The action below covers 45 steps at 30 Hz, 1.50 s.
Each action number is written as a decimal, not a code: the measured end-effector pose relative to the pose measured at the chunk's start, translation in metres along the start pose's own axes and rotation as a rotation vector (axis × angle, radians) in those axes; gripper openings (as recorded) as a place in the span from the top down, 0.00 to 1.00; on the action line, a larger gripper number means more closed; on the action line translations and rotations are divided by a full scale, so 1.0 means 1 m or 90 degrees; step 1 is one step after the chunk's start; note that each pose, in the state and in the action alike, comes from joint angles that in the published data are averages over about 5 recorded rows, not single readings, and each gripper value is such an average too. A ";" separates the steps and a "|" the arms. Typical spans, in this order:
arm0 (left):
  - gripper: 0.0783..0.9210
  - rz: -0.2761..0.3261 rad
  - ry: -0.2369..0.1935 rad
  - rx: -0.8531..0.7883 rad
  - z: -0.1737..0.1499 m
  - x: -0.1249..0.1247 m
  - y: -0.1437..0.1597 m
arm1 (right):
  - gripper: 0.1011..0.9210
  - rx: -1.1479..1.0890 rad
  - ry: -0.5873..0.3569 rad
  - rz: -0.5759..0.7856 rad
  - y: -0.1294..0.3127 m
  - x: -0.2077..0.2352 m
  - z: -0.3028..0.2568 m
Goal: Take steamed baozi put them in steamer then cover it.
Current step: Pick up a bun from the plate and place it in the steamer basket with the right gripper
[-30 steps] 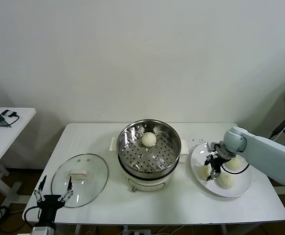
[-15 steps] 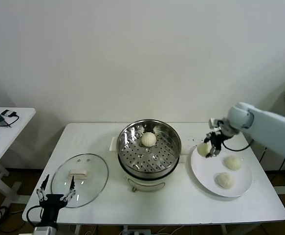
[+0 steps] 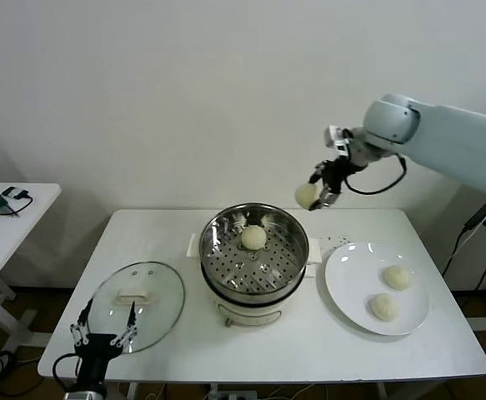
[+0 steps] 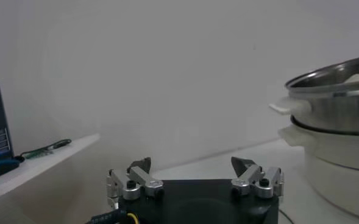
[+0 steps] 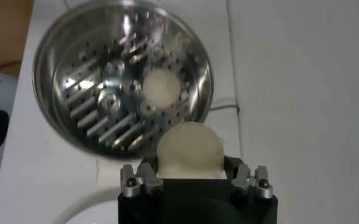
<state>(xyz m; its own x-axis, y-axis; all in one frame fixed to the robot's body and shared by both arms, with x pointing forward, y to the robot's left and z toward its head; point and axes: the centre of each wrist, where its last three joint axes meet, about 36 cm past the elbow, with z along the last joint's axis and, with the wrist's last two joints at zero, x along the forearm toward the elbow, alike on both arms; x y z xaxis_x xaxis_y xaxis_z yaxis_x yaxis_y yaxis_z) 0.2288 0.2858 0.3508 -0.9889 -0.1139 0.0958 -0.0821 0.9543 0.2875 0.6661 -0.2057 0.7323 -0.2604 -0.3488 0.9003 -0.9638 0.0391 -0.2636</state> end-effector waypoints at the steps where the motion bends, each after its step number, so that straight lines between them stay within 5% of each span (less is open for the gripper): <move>1: 0.12 0.000 0.000 0.000 0.000 0.000 0.000 | 0.29 0.002 -0.001 -0.002 0.001 -0.004 -0.010; 14: 0.12 -0.001 0.007 -0.003 0.001 0.006 0.005 | 0.28 0.035 0.023 -0.046 0.031 -0.083 -0.087; 35: 0.12 -0.010 0.018 0.004 0.006 -0.002 0.009 | 0.27 0.050 0.059 -0.103 0.067 -0.192 -0.104; 45: 0.12 -0.014 0.020 0.003 0.009 -0.002 0.011 | 0.12 0.046 0.052 -0.106 0.067 -0.197 -0.106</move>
<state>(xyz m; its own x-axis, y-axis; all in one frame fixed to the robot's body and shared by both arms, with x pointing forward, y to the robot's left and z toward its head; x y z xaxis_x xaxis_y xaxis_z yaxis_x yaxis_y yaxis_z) 0.2286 0.2988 0.3457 -0.9823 -0.1434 0.1202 -0.1042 0.9527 0.2854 0.6468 -0.0355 0.5743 -0.1040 -0.2672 0.9580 -0.9882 -0.0814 -0.1299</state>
